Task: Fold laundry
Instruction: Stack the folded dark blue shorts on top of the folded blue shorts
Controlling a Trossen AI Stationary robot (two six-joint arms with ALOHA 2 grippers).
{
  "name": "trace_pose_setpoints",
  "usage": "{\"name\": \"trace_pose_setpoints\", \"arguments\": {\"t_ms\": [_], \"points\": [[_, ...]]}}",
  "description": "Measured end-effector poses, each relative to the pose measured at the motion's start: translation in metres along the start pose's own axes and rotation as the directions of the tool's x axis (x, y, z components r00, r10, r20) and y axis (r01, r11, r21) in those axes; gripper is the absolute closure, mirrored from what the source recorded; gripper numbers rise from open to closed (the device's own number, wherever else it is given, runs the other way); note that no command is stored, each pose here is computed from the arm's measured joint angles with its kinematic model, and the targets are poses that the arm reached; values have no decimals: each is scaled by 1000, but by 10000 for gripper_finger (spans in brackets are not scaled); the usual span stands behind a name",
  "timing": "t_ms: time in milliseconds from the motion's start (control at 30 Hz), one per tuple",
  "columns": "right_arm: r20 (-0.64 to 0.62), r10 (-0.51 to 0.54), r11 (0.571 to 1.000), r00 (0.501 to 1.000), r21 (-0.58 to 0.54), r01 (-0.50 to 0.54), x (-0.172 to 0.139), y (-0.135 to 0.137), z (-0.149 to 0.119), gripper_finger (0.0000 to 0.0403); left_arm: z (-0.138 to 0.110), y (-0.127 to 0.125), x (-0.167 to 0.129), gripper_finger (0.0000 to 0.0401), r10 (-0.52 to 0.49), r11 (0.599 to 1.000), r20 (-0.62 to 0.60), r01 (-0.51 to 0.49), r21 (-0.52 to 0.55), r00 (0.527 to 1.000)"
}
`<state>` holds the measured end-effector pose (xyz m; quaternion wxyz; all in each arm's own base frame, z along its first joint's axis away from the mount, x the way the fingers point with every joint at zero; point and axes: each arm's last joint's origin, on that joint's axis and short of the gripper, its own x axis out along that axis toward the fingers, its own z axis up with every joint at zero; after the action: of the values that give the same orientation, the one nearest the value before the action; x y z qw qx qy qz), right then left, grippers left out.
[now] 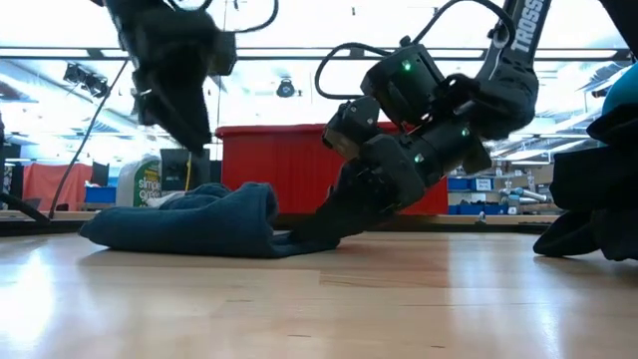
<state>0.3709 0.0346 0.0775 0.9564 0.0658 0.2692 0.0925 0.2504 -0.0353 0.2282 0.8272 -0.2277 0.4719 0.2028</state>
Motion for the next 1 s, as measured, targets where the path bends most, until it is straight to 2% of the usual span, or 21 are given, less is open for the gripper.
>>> {"name": "trace_pose_setpoints", "arguments": {"t_ms": [67, 167, 367, 500, 600, 800, 900, 1000], "points": [[-20, 3, 1000, 1000, -11, -4, -5, 1, 5, 215, -2, -4, 0, 217, -46, 992, -7, 47, 117, 999], [-31, -25, 999, 999, -45, 24, -18, 4, 18, 215, -11, 2, 17, 228, 4, 979, -56, 8, 206, 998], [-43, -53, 998, 998, -45, 51, -45, 10, 43, 215, -22, 19, 64, 232, 0, 988, -7, 1, 155, 1000], [114, -37, 996, 993, -75, 46, -53, 17, 65, 216, -25, 30, 75, 232, 35, 994, -23, -33, 105, 999], [210, -74, 991, 975, -89, 95, -41, 16, 63, 216, -24, 30, 76, 232, 31, 994, -13, -29, 101, 999], [203, -112, 988, 973, -84, 131, -1, 3, 55, 216, -17, 22, 73, 232, -17, 995, 34, 13, 102, 999], [138, -136, 985, 981, -91, 149, 19, -3, 44, 216, -16, 21, 73, 232, -31, 995, 49, 26, 96, 998], [60, -155, 984, 986, -76, 160, 27, -10, 34, 216, -18, 23, 73, 232, -9, 996, 24, 7, 84, 1000]]}}
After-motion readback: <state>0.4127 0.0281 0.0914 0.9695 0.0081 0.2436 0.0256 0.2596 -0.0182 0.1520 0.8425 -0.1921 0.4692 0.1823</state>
